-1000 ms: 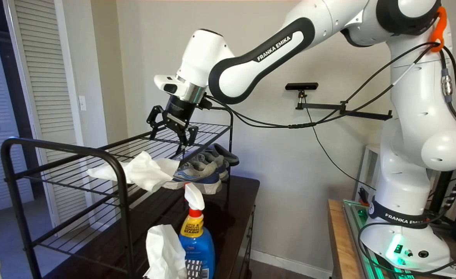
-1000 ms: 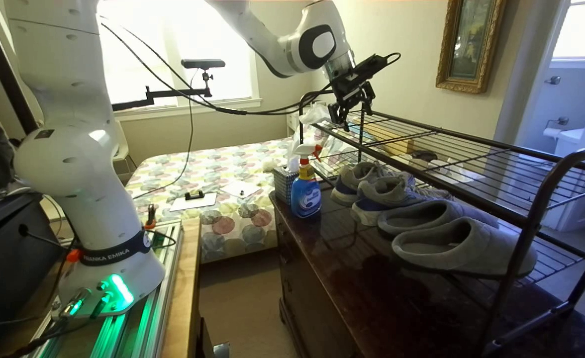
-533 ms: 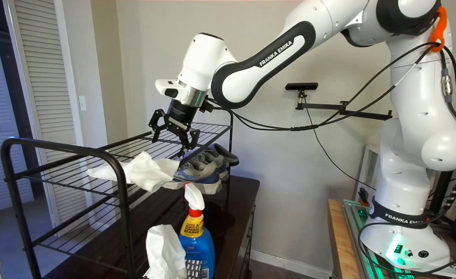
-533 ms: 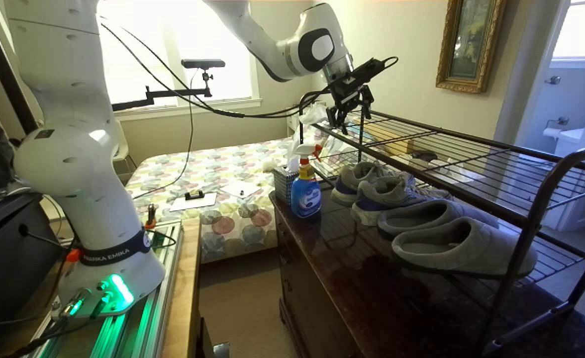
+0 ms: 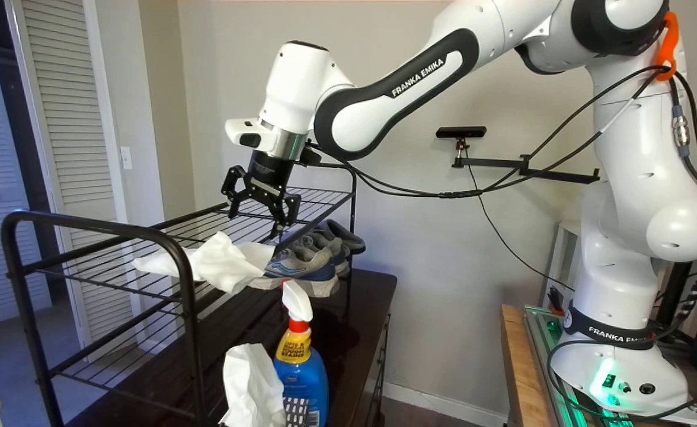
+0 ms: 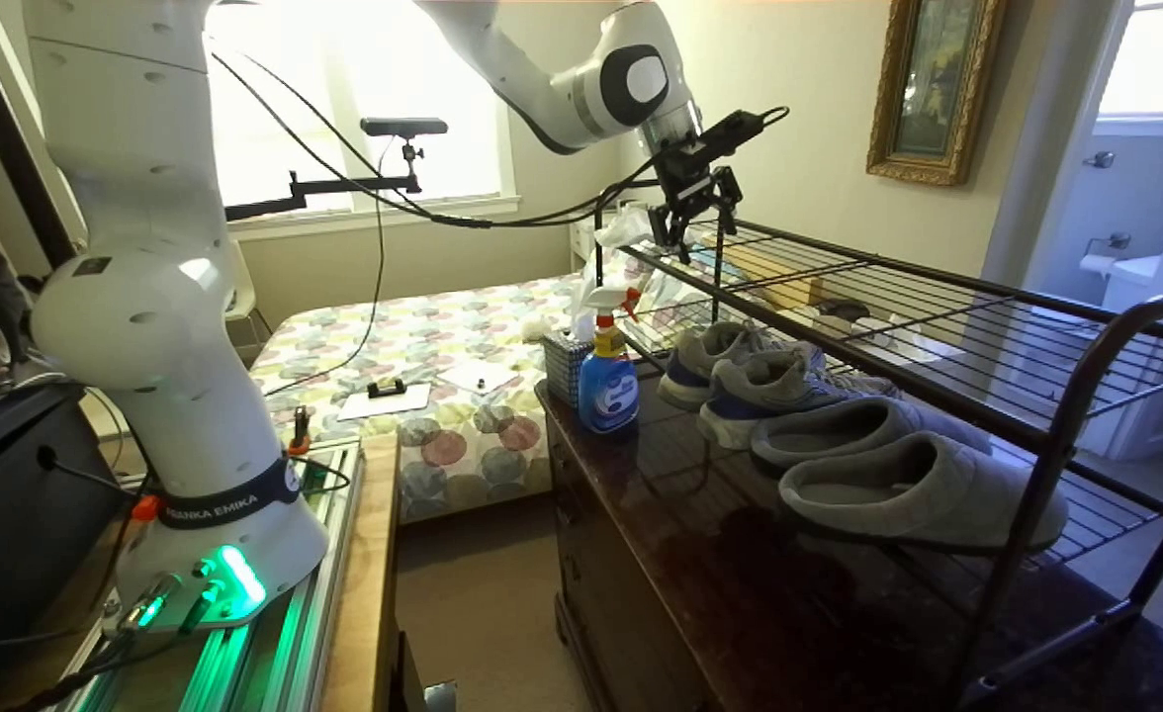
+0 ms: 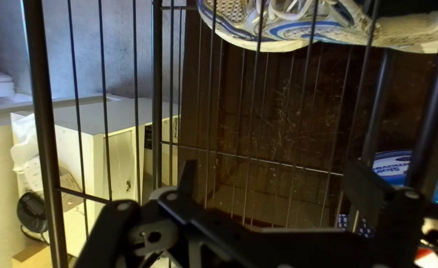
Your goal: Move the rack backwards
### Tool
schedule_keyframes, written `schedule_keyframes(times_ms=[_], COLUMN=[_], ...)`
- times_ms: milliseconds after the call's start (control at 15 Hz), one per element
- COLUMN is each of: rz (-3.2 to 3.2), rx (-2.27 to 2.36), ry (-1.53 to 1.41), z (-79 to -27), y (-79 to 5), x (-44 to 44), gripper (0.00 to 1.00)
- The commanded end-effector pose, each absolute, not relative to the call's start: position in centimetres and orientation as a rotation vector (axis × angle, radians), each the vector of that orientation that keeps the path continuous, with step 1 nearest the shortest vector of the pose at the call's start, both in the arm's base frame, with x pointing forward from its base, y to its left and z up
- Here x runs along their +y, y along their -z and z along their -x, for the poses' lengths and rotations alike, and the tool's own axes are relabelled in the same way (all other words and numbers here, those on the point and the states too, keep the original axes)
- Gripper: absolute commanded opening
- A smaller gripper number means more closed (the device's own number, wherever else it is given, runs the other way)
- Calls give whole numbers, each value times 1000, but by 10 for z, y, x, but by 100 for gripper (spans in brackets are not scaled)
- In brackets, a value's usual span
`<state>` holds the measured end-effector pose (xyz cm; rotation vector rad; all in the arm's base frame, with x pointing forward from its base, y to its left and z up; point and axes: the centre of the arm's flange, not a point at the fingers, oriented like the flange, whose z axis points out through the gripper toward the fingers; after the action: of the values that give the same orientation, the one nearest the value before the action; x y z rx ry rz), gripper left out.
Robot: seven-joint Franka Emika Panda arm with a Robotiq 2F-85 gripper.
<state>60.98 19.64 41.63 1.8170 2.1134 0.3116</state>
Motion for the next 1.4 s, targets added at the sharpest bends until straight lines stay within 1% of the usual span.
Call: schedule_keyframes(times_ms=[0, 200, 400, 867, 933, 1000, 1067, 1267, 1333], rz=[-1844, -1884, -1922, -1951, -1957, -1955, -1950, -1943, -1942], rx=[2168, 2149, 2111, 2128, 2125, 2124, 2125, 2118, 2117], ry=[-194, -152, -190, -128, -127, -135, -137, -153, -158], z=[-645, -653, -656, -648, -648, -649, -649, -653, -654], y=[-418, -414, -413, -390, -389, -390, -391, -396, -397], x=[210, 210, 212, 214, 215, 215, 215, 216, 216], gripper=[100, 100, 100, 100, 83, 74, 68, 45, 39])
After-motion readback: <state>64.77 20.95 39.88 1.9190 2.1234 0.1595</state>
